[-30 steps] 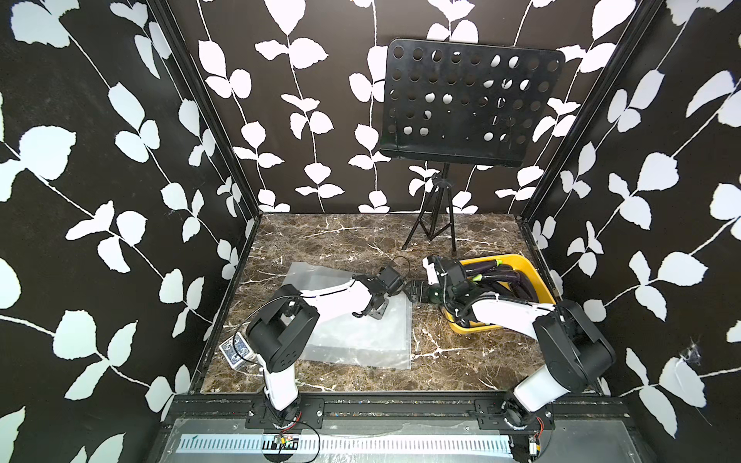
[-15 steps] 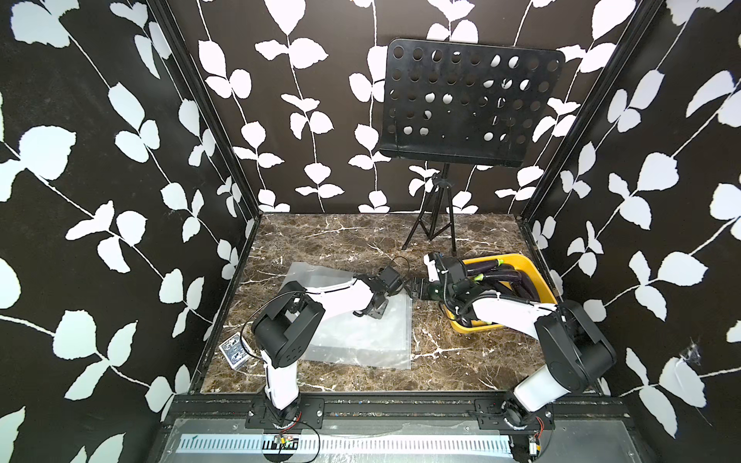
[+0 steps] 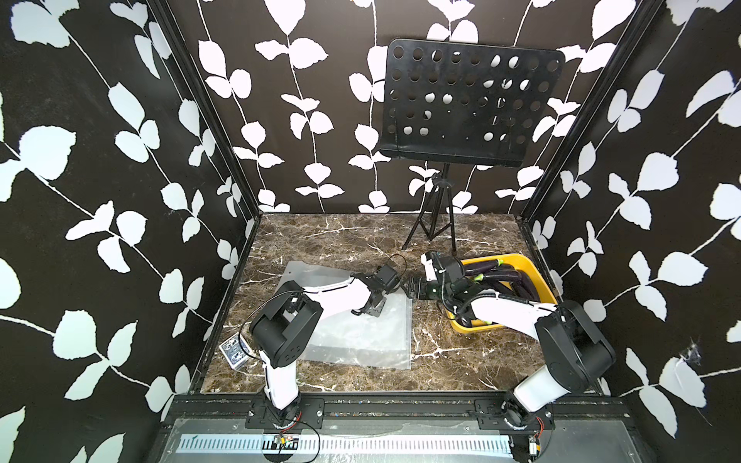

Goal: Place the eggplant in a zip-top bag and seal the zipper
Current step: Open the zipper food storage bag.

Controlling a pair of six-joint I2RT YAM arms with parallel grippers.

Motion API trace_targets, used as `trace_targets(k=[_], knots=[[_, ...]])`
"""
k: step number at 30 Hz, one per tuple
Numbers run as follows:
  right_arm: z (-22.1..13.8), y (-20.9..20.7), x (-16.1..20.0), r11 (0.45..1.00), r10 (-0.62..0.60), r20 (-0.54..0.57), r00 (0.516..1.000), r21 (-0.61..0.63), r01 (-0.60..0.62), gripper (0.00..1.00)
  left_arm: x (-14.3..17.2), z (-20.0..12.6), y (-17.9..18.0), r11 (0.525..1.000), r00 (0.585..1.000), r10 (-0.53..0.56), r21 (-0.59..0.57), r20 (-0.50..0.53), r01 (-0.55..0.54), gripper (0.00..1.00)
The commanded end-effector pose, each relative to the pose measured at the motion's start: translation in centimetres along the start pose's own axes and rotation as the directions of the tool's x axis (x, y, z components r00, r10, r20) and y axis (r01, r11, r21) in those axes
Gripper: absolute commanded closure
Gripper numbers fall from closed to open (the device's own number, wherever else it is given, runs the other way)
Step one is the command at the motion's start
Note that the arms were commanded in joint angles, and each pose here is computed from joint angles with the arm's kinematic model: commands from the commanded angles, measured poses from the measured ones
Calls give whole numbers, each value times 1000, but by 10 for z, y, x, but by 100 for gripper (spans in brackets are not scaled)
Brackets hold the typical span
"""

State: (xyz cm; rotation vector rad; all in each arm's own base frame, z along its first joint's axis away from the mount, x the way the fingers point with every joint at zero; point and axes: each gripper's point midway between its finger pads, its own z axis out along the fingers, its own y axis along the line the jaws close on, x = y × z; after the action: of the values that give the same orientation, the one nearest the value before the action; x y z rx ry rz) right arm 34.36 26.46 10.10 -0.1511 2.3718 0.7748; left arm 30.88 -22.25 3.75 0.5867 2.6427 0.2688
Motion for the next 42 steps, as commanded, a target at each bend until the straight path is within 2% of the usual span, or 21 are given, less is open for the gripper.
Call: trace_targets(k=[1,13,17,20,28,34,42], knots=[[-4,10,-12,1000,-18,35,999,-12,18,15,9,0,8,1000,1000,5,-28,-22,-6,72],[-30,15,-22,998,-66,74,995,8,66,15,32,22,2,997,995,-65,40,-80,69,79],[-30,15,-22,998,-67,70,995,7,66,15,38,28,3,989,988,-114,85,-103,123,86],[-29,14,-21,998,-65,64,996,9,64,15,42,29,5,984,984,-133,102,-118,145,100],[-29,16,-21,998,-67,60,996,2,67,15,40,29,8,971,977,-180,140,-117,195,100],[-28,18,-17,997,-80,44,996,0,80,15,8,0,12,954,973,-230,198,-9,227,100],[-25,18,-15,997,-83,39,996,0,83,14,-6,-21,14,942,966,-256,234,37,240,100]])
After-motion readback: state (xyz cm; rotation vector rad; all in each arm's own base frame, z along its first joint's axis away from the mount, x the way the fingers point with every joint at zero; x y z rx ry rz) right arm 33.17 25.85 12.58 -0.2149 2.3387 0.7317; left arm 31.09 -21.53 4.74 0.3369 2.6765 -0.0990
